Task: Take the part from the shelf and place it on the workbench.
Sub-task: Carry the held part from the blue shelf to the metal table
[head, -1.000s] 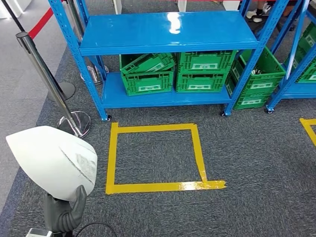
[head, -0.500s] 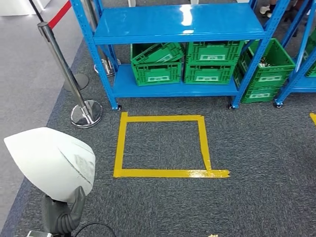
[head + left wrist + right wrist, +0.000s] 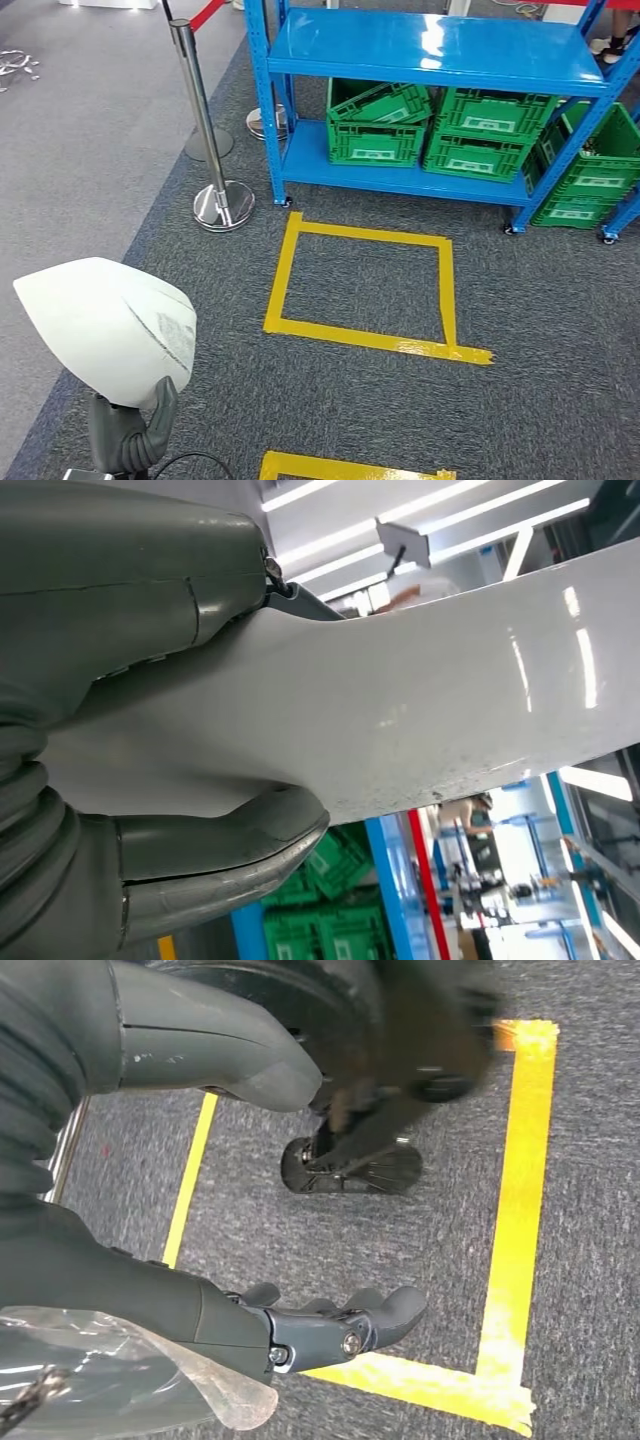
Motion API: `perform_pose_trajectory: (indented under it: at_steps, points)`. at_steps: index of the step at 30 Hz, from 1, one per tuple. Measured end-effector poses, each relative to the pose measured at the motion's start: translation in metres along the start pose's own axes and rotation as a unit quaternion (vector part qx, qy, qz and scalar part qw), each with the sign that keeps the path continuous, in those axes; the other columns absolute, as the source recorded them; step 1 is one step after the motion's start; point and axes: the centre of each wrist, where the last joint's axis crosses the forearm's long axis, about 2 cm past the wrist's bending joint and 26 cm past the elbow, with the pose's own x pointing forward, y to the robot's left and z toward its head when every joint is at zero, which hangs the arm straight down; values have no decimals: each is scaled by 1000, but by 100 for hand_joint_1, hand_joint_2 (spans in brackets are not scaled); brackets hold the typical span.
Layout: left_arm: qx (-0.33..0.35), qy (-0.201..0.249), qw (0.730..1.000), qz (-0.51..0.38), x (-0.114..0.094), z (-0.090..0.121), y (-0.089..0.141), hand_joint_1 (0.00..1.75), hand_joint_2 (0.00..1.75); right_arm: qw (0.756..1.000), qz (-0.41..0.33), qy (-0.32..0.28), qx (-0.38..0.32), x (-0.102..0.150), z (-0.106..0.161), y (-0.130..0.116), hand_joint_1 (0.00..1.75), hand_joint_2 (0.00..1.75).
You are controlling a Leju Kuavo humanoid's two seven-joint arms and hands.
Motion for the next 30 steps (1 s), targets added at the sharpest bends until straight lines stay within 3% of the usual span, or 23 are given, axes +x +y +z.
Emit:
perform_pose_trajectory:
  at_steps: [23,30]
  points:
    - [-3,-5,1000,-12,2,4,4,175,175,1000,0,-2,1,3,-1,3,0,175]
    - [42,11,999,-26,15,19,27,175,175,999,37,-2,3,5,-1,11,0,175]
